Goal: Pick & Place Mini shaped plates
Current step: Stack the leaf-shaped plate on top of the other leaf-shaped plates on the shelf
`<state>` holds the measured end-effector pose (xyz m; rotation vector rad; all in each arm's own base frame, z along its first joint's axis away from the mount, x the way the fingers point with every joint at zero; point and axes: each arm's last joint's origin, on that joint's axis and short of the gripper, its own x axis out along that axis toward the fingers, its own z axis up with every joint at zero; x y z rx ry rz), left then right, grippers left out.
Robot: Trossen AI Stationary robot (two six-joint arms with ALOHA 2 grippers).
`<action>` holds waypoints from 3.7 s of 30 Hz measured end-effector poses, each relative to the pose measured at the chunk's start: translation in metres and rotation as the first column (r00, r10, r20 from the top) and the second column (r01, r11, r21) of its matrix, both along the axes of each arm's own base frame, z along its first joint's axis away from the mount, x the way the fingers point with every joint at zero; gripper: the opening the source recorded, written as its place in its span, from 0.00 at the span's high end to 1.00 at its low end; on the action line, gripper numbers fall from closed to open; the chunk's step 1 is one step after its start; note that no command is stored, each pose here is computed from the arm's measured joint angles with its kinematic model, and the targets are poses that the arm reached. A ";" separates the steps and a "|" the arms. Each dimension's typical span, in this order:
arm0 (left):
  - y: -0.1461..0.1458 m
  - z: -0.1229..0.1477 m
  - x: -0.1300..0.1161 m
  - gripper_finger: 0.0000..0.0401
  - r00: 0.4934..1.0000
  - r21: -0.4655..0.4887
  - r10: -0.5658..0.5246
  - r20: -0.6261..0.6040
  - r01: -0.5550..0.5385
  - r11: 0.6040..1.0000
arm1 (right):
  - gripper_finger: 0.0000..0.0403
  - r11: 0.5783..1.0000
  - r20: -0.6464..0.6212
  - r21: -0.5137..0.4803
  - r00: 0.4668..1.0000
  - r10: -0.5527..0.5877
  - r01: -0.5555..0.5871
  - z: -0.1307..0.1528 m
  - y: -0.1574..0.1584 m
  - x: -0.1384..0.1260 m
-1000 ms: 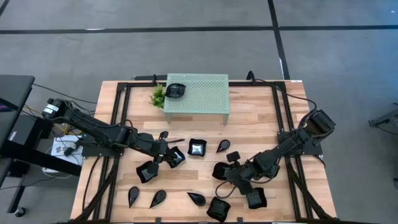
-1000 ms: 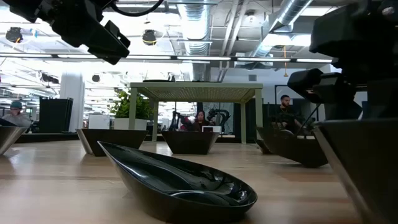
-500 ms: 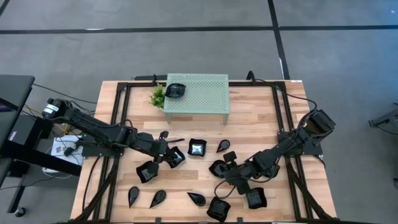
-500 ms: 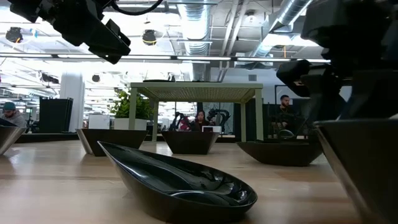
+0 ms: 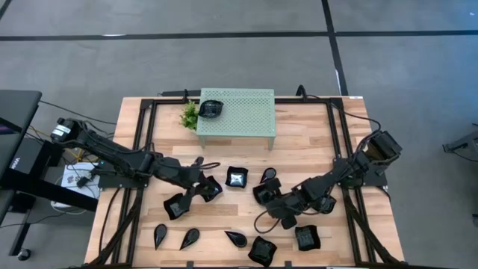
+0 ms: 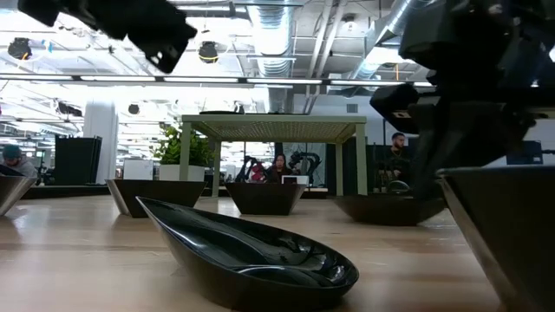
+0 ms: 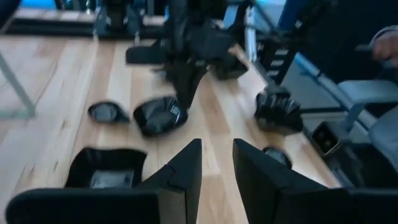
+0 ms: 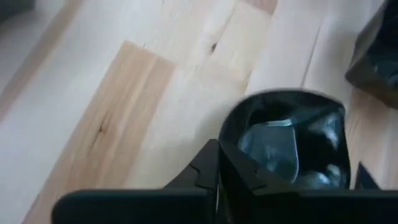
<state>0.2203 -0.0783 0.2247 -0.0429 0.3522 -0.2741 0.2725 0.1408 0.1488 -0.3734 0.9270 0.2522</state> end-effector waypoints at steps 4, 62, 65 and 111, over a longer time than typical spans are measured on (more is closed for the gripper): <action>-0.008 0.002 -0.002 0.77 0.998 0.023 -0.048 0.027 0.048 0.999 | 0.99 1.000 0.051 0.012 0.999 0.009 -0.010 0.004 -0.001 0.006; -0.021 -0.001 -0.003 0.77 0.995 0.053 -0.093 0.044 0.091 0.994 | 0.97 0.989 -0.060 -0.096 0.991 -0.118 0.112 -0.028 -0.015 0.009; -0.027 -0.009 0.002 0.77 0.991 0.052 -0.134 0.028 0.132 0.990 | 0.97 0.990 -0.032 -0.109 0.995 -0.092 0.088 -0.022 -0.014 0.010; -0.037 -0.060 0.073 0.80 0.987 0.188 -0.130 -0.089 0.145 0.971 | 0.98 0.993 0.222 0.093 0.974 0.050 -0.072 0.050 -0.003 0.059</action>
